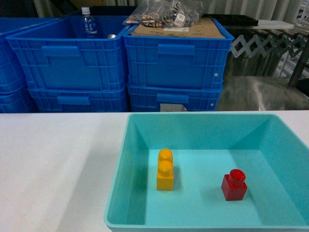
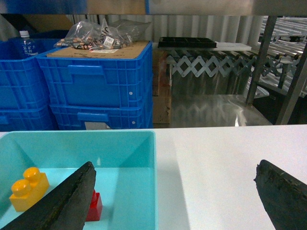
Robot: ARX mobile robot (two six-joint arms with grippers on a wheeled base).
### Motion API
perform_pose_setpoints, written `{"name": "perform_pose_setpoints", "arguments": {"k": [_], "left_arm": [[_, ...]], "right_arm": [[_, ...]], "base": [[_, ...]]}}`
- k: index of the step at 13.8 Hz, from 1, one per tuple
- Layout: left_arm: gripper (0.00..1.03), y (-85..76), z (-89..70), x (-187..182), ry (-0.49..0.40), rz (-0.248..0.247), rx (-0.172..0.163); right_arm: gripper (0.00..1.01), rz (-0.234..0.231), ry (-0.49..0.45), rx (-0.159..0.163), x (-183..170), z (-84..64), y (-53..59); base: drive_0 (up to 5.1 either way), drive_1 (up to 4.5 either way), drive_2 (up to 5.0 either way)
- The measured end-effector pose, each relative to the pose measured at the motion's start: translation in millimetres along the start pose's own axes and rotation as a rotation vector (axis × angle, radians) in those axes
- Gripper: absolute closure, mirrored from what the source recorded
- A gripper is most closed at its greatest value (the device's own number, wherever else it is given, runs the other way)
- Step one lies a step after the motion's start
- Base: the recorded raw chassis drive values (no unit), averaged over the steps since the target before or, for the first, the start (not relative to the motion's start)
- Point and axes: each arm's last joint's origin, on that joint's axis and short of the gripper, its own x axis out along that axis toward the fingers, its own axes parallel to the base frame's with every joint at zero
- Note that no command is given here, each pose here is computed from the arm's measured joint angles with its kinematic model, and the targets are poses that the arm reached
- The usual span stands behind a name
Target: Pick red block from blue box to shelf
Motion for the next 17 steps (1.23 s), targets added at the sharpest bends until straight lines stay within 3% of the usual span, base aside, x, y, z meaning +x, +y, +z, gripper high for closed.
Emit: {"name": "perform_pose_setpoints", "arguments": {"k": [14, 15, 16, 17], "left_arm": [[0.05, 0.0, 0.0, 0.0, 0.000, 0.000, 0.000], [0.05, 0.0, 0.0, 0.0, 0.000, 0.000, 0.000], [0.05, 0.0, 0.0, 0.0, 0.000, 0.001, 0.000], [0.05, 0.0, 0.0, 0.0, 0.000, 0.000, 0.000]], "right_arm": [[0.03, 0.002, 0.005, -0.001, 0.0, -0.4, 0.0], [0.03, 0.103, 0.139, -0.043, 2.5, -3.2, 1.0], [0.03, 0.175, 0.209, -0.074, 13.3, 0.7, 5.8], [0.03, 0.219, 0.223, -0.092, 25.2, 7.9, 12.9]], "base": [[0.0, 0.00, 0.0], [0.0, 0.00, 0.0], [0.0, 0.00, 0.0], [0.0, 0.00, 0.0]]}}
